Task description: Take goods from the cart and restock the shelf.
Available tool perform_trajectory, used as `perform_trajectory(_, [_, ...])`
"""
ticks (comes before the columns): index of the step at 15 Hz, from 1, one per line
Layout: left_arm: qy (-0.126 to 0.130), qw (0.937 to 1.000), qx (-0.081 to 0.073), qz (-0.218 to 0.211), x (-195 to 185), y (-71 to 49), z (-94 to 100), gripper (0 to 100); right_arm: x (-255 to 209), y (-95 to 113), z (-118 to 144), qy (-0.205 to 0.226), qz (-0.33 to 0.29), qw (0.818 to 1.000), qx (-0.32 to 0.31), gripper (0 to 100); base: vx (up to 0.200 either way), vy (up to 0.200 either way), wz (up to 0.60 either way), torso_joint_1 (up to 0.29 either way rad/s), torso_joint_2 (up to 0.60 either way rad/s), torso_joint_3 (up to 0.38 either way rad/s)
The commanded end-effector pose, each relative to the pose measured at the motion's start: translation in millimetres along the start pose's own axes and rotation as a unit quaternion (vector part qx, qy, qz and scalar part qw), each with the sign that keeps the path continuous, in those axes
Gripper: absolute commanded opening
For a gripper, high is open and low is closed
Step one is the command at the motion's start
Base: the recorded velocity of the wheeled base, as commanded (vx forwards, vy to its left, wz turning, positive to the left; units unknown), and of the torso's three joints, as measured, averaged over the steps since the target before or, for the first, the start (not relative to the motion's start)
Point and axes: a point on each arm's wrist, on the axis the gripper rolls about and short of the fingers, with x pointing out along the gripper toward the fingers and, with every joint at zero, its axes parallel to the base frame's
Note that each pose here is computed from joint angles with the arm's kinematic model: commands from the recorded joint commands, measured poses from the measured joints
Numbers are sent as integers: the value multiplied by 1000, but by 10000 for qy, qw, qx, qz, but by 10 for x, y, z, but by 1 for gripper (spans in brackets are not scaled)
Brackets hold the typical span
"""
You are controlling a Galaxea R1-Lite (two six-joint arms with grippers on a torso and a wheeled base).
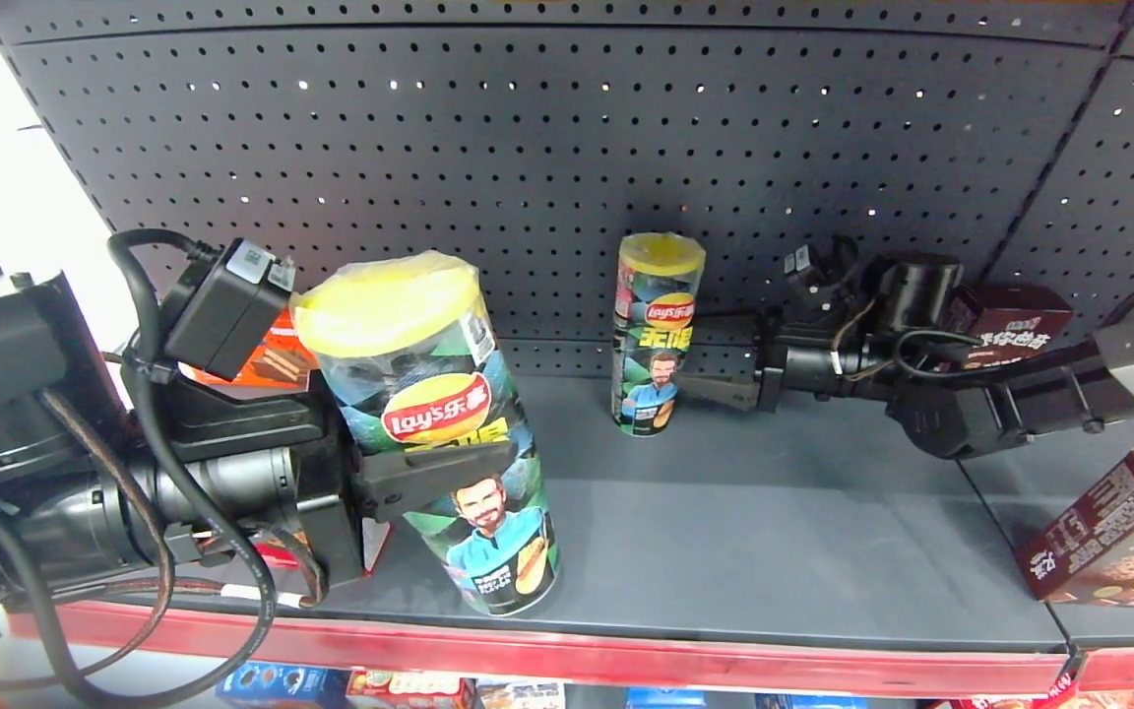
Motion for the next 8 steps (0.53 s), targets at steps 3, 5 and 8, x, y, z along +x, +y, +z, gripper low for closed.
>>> perform_trajectory(3, [26,10000,-21,4,-2,-1,-21,0,226,-100,-195,5,128,9999,52,100,0,0,0,0,0,0])
perform_trajectory(5, [83,9999,-73,3,-11,-11,-68,0,300,-94,-205,-14,179,9998,39,100,0,0,0,0,0,0])
perform_trajectory(8, [135,9998,-119,17,-42,-34,-113,0,392,-117,-266,-6,110,9999,33,100,0,0,0,0,0,0])
